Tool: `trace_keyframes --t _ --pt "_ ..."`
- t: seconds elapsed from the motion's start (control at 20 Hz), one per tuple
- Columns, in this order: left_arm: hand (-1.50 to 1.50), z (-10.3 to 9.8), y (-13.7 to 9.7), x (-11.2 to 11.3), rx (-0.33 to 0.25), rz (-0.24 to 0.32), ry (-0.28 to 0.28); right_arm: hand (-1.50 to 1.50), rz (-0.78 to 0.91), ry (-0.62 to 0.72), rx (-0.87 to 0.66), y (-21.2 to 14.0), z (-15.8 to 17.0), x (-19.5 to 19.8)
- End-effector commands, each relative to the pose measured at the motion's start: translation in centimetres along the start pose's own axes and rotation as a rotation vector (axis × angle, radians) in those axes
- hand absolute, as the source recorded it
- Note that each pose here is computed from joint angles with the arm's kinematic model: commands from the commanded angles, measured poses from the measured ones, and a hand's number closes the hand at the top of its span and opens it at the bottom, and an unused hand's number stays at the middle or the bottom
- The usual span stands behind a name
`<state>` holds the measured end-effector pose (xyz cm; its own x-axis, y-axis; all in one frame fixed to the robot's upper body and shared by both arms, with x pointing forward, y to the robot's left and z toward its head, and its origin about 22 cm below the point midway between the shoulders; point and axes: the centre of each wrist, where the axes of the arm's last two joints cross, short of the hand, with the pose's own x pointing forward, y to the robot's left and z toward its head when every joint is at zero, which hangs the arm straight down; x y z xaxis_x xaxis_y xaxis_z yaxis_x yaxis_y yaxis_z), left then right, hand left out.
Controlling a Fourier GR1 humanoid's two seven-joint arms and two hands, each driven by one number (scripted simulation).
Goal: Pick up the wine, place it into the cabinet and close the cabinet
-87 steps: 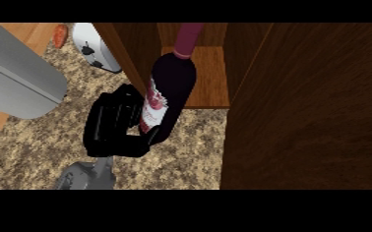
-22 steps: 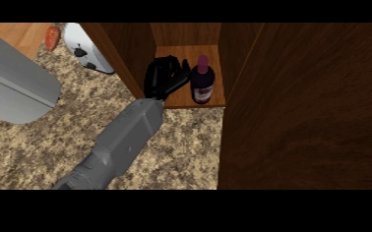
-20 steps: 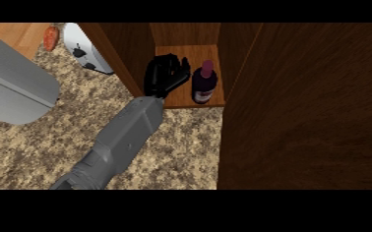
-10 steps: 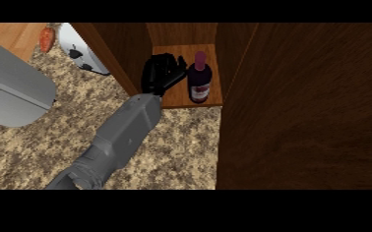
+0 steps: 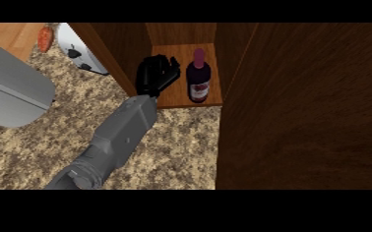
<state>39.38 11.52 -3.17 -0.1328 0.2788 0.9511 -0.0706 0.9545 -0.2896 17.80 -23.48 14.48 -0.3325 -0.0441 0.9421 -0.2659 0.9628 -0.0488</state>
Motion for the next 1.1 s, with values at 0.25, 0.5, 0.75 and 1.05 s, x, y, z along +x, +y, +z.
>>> trace_keyframes --t 0.25,0.5,0.75,1.05 --pt "-1.50 -0.3 0.7 0.2 0.001 -0.006 -0.134 -1.50 0.019 0.006 0.005 -0.4 1.1 -0.3" --pt "-1.50 -0.2 1.3 0.3 -0.031 0.009 -0.186 -1.50 0.021 0.005 -0.018 -0.7 -0.4 0.9" --pt "-1.50 0.7 1.4 -0.1 -0.040 -0.007 -0.176 -1.50 0.027 0.016 -0.028 0.5 0.9 0.7" --pt "-1.50 2.0 -0.8 0.5 -0.167 0.004 -0.153 -1.50 0.017 0.005 -0.039 -1.0 -0.1 0.9"
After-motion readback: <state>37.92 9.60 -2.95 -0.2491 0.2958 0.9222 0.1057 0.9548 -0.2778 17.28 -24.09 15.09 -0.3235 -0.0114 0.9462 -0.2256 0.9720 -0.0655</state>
